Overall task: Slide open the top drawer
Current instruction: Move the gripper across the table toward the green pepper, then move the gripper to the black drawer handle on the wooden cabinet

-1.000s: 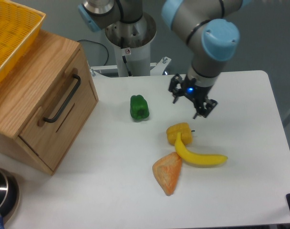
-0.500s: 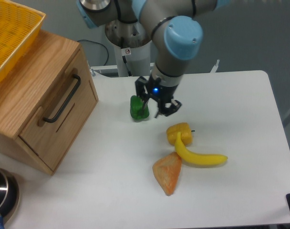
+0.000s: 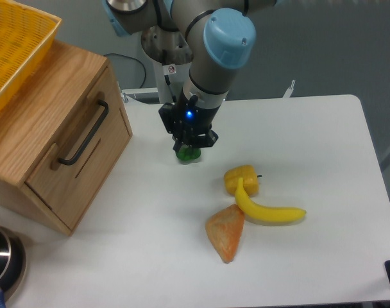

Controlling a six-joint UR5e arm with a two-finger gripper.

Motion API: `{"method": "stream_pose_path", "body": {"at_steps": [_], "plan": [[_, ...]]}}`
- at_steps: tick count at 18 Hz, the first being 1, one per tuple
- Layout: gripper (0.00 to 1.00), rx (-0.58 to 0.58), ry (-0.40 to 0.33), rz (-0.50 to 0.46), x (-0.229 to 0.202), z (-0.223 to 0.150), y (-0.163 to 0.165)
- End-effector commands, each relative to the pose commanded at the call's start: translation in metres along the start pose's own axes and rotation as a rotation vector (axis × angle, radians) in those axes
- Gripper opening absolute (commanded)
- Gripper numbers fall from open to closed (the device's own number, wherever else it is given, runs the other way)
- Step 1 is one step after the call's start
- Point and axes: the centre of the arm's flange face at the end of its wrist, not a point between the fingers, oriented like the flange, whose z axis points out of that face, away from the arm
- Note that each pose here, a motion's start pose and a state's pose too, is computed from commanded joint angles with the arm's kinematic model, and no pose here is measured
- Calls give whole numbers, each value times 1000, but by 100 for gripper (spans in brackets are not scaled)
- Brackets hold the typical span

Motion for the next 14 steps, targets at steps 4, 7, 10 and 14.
{"method": "stream_pose_path", "body": {"at_steps": [4, 7, 10, 14], "plan": [[0, -9, 2, 7, 13, 2, 6], [3, -14, 3, 14, 18, 3, 4], [4, -15, 3, 22, 25, 3, 3], [4, -16, 3, 27, 31, 3, 2]]}}
